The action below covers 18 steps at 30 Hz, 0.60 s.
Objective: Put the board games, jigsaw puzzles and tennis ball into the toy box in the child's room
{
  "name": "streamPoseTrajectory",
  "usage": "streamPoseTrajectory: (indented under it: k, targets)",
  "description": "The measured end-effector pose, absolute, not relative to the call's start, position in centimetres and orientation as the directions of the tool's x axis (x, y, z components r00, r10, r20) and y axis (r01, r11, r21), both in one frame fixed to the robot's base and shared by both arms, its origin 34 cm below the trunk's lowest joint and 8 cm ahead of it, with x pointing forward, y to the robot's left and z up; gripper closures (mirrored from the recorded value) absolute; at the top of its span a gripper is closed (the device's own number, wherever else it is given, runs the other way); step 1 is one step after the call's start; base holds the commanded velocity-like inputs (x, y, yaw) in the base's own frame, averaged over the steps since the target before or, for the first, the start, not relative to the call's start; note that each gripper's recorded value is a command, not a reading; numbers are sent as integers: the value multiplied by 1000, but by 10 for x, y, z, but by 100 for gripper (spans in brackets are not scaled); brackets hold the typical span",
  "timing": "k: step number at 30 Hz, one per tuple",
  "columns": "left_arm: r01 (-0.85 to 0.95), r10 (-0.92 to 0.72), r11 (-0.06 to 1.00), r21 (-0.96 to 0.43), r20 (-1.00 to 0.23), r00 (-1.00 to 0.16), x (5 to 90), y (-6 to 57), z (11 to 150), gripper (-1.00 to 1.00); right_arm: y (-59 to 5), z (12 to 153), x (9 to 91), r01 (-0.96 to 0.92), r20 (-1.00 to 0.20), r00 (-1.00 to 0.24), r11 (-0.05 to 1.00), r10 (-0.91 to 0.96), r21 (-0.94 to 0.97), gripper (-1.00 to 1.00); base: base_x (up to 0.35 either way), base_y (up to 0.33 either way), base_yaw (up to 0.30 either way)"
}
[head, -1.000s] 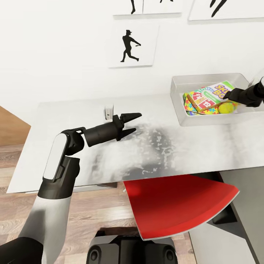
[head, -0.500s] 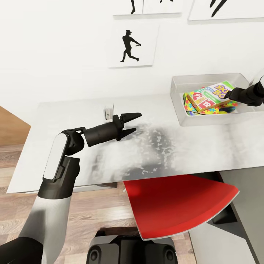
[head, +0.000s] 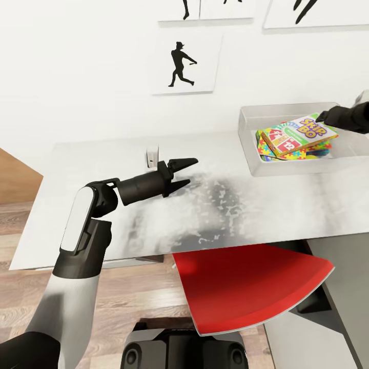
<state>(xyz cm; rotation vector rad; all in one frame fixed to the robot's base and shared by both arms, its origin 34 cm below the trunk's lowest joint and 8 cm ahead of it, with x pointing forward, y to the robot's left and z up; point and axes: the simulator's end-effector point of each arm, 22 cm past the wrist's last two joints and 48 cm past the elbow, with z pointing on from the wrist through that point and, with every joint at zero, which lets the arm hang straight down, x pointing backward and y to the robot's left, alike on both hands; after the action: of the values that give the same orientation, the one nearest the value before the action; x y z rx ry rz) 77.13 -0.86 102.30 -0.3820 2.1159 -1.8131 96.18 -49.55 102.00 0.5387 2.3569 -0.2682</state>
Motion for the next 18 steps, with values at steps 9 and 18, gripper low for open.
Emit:
streamPoseTrajectory:
  k: [9, 18]
  targets:
    - [6, -408, 154, -988, -69, -910, 770, -7, 1021, -100, -464, 1072, 960, 313, -742, -648, 948, 171, -55, -100, 0, 0, 0]
    - [11, -413, 150, -989, -72, -908, 769, -4, 1025, -100, -432, 1069, 942, 220, -738, -661, 975, 138, -15, -100, -54, 0, 0]
